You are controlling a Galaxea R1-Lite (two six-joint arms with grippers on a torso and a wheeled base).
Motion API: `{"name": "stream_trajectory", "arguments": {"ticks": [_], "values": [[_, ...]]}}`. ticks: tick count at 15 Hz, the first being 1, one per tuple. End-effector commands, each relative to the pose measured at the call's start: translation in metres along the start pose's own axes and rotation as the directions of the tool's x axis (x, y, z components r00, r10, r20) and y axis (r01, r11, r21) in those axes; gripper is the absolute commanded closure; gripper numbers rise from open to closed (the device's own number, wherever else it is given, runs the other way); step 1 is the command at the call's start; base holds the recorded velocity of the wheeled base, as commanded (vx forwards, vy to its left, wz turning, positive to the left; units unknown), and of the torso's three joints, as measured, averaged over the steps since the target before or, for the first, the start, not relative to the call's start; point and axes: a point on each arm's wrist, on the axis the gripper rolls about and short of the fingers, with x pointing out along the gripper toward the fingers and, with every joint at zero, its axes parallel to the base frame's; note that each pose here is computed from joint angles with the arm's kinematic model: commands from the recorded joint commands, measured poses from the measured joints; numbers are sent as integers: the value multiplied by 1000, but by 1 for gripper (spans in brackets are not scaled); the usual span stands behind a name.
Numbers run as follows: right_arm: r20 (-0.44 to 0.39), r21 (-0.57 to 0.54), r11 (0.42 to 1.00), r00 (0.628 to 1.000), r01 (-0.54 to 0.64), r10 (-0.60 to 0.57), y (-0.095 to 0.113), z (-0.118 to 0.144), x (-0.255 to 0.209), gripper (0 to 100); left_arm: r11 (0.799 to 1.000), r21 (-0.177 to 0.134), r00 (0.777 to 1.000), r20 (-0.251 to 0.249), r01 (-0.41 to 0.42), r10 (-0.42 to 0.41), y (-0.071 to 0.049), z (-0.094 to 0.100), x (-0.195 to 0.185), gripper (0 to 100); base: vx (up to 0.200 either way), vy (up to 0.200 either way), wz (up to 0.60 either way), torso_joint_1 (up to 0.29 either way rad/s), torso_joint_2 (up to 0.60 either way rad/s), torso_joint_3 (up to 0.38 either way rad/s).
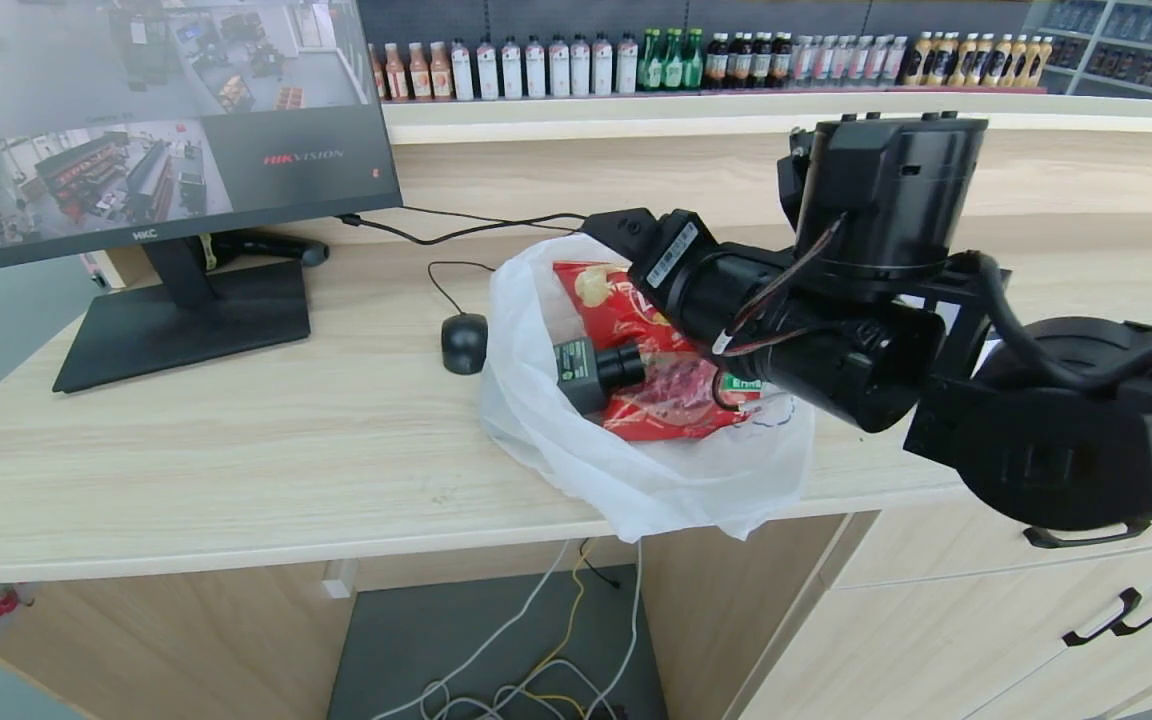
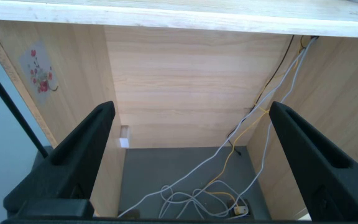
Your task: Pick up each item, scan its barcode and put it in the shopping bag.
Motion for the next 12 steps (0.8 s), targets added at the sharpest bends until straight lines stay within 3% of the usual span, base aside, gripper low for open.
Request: {"name": "stream_trajectory", "arguments": {"ticks": [1,5,7,9,11,12], "values": [[63,-36,996,995,-76,79,21,28,-29,0,1000,0,1000,0,-1,1,0,0,0,0,0,0,0,0,0,0],[142,-166,983,985,-79,103,30,55,-68,0,1000,0,1000,0,1,-1,0,0,0,0,0,0,0,0,0,0],[132,-333,943,989,-21,69,4,49,-113,0,1000,0,1000,0,1,-1,0,0,0,0,0,0,0,0,0,0],[130,-446,895,989,-2,67,-31,27,-145,0,1000,0,1000,0,1,-1,0,0,0,0,0,0,0,0,0,0],[98,-619,785,992,-7,85,-71,0,-189,0,1000,0,1000,0,-1,1,0,0,0,0,0,0,0,0,0,0],[79,-670,742,992,-23,101,-81,-6,-201,0,1000,0,1000,0,1,-1,0,0,0,0,0,0,0,0,0,0]]}}
